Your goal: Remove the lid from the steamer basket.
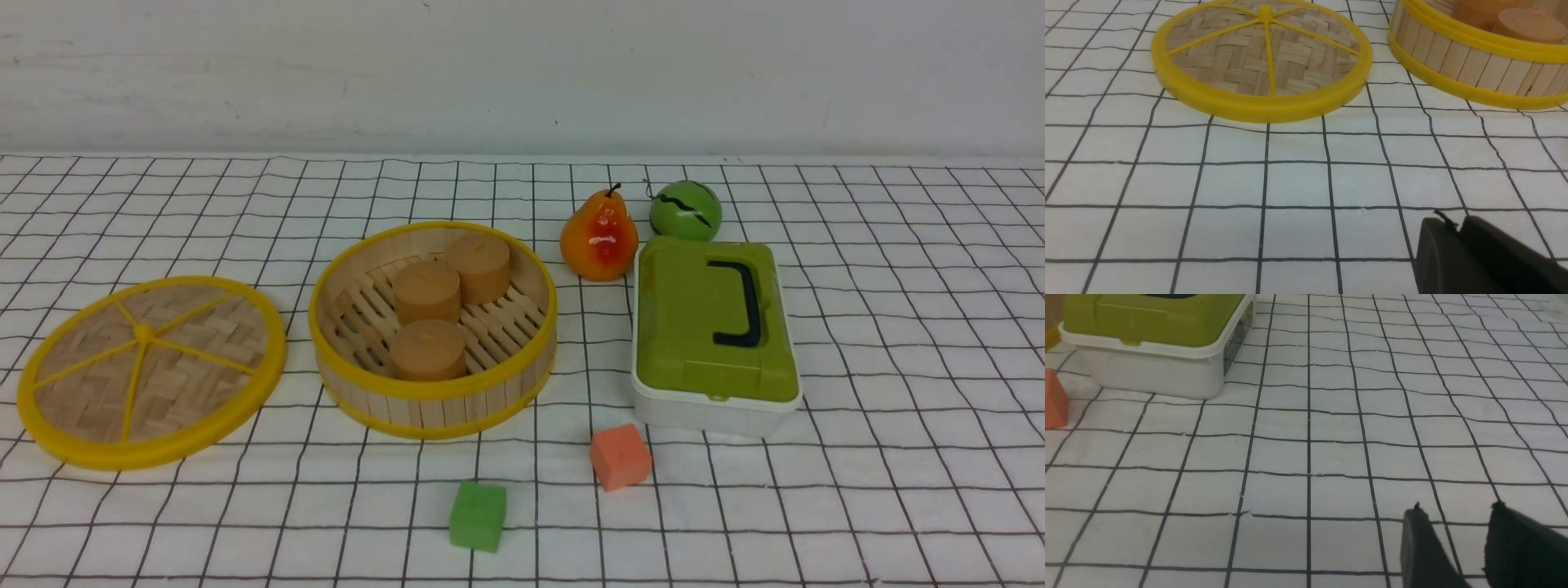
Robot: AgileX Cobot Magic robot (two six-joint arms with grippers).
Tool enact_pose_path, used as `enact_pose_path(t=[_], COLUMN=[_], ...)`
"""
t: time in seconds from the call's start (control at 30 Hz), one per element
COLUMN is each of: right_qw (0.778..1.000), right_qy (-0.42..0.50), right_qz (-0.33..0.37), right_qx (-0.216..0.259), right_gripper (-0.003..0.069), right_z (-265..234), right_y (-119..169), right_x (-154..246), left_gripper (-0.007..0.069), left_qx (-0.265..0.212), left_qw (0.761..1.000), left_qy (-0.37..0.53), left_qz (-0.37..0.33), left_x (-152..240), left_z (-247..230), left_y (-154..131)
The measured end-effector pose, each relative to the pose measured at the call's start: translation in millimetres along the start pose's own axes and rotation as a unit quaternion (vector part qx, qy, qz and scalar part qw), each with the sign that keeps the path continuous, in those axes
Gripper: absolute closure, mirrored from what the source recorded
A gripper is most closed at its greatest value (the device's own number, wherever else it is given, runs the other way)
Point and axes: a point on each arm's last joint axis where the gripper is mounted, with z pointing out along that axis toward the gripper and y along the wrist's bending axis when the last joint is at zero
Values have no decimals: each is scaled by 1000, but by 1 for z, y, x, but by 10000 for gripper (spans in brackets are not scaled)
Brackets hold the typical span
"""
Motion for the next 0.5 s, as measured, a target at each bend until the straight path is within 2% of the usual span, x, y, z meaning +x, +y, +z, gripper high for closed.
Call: enact_pose_path(t=[0.5], right_qw=[1000], right_qy=[0], right_qz=[0], right_qx=[0], right_gripper=[419], right_z=[0], right_y=[0], right_x=[0], left_gripper=[553], left_qx=[0], left_qw=[1000], left_qy=[0], left_qz=[0], left_x=[0], left_z=[0], left_y=[0])
